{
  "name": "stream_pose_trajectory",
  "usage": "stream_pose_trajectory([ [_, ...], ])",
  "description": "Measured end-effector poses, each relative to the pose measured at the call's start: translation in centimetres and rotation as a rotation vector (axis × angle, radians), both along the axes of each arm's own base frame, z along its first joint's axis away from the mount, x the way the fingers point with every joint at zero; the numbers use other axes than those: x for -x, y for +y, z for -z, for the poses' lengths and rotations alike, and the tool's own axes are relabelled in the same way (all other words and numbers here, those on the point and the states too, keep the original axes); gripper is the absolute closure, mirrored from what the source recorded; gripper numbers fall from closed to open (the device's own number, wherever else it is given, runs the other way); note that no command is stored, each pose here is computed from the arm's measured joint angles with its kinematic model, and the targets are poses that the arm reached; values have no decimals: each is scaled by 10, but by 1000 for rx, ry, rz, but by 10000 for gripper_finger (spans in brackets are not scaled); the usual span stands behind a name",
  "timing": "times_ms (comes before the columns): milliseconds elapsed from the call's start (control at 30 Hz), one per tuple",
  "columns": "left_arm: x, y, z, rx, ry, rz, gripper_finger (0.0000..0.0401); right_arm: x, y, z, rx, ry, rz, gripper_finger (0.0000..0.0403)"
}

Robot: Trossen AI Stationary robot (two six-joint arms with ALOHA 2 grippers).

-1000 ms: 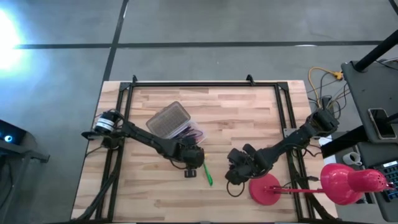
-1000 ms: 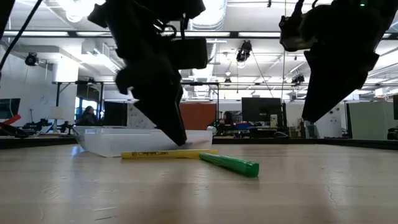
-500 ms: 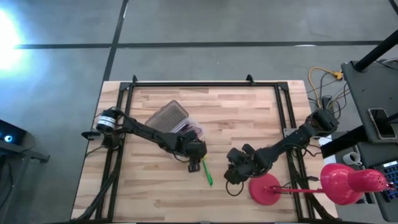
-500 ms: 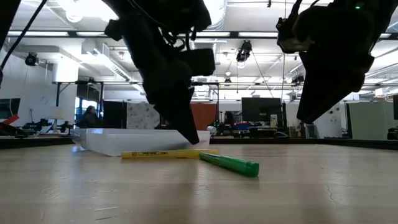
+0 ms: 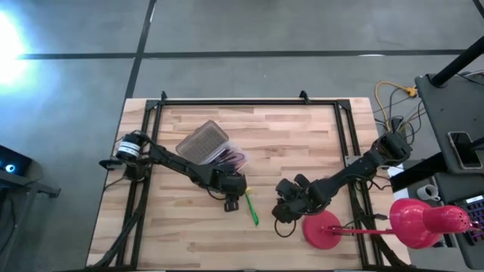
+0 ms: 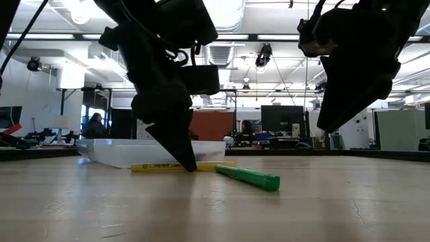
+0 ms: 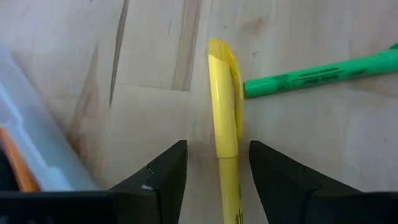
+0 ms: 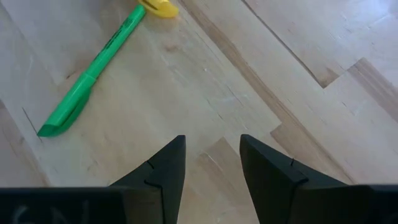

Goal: Pick & place school supplies into a supply box
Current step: Put the yellow pen into the transparent supply box

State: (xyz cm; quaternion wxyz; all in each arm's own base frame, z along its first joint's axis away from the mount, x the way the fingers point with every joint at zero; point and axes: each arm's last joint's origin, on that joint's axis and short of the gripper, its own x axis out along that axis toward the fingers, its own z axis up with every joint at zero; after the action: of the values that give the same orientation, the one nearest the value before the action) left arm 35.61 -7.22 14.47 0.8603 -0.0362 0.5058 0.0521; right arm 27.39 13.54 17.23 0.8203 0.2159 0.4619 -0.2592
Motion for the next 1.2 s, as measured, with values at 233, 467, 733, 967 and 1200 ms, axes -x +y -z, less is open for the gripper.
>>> stream_pose_trajectory([
  [233, 4, -1, 4, 17, 13, 17, 271, -1, -3, 0, 10, 3, -7, 259],
  [467, 2, -3, 3, 35, -10, 29, 370, -2, -4, 0, 10, 3, 0, 259],
  [733, -7, -6, -11, 61, -12, 34, 384, -2, -4, 0, 8, 3, 2, 259],
  [967, -15, -6, -64, 106, -86, -73, 388, -2, -4, 0, 7, 4, 2, 259],
  [1200, 13, 17, -87, -39, -1, -276, 389, -2, -4, 0, 4, 0, 1, 259],
])
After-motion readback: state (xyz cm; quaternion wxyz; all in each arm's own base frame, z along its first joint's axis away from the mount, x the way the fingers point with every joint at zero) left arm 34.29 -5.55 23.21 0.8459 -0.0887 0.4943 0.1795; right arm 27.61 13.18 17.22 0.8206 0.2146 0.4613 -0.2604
